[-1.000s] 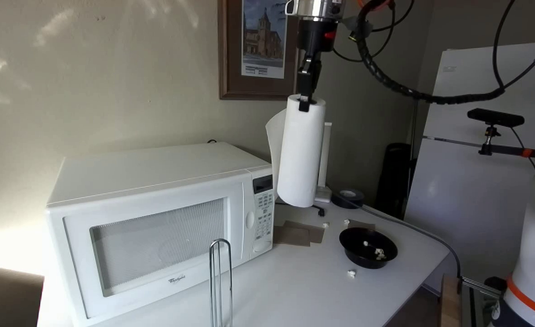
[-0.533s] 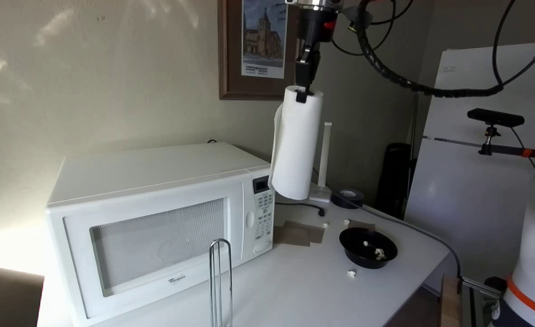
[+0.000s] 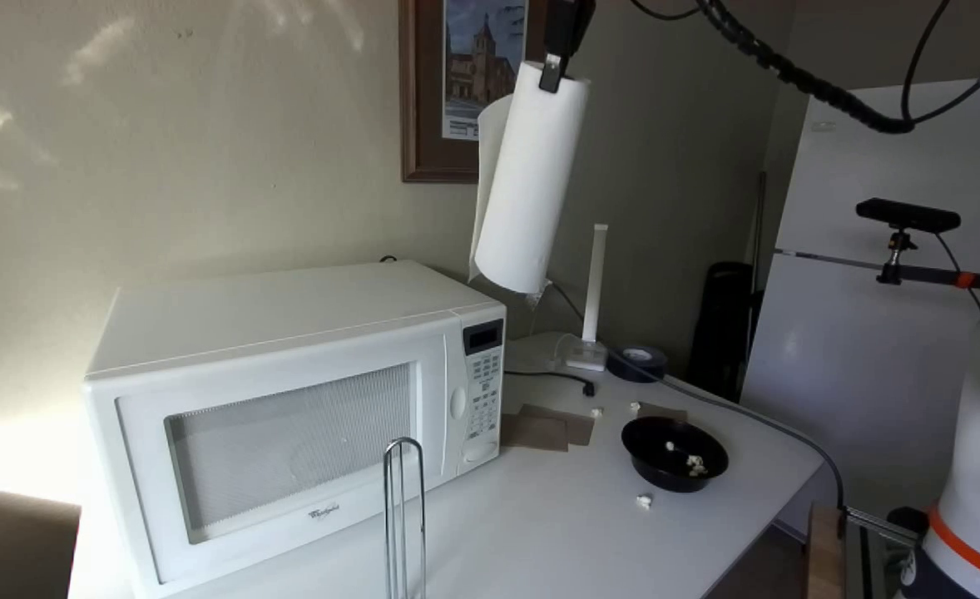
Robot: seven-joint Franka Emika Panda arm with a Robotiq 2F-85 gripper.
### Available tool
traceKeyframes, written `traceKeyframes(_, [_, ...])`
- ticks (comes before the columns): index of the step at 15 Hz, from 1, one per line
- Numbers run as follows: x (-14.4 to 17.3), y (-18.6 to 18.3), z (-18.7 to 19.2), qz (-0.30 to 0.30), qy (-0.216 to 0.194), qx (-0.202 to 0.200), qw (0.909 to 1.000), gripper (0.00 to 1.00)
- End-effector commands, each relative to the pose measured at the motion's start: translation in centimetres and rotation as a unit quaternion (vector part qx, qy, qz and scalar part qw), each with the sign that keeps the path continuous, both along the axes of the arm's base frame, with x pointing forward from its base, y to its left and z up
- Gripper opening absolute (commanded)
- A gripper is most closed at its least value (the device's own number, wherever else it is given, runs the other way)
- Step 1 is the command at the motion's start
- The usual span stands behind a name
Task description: Put the paper towel roll on top of the microwave.
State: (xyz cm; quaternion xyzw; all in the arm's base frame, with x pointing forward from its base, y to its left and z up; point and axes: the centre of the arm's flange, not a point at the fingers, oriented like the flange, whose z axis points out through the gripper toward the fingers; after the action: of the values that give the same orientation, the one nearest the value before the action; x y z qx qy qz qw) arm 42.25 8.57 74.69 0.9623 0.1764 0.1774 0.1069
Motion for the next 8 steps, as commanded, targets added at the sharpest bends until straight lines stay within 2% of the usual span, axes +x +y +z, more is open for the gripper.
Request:
traceKeyframes(1, [1.6,0.5,3.3,0.018,-0.007,-0.011,0.9998,0.03])
traceKeyframes(4, [3.9,0.8,3.9,0.038,-0.009,-0.011,0.9992,0.03])
traceKeyframes(8, [7.2,1.0,3.5,0.063,0.008,-0.016,0.9979,0.03])
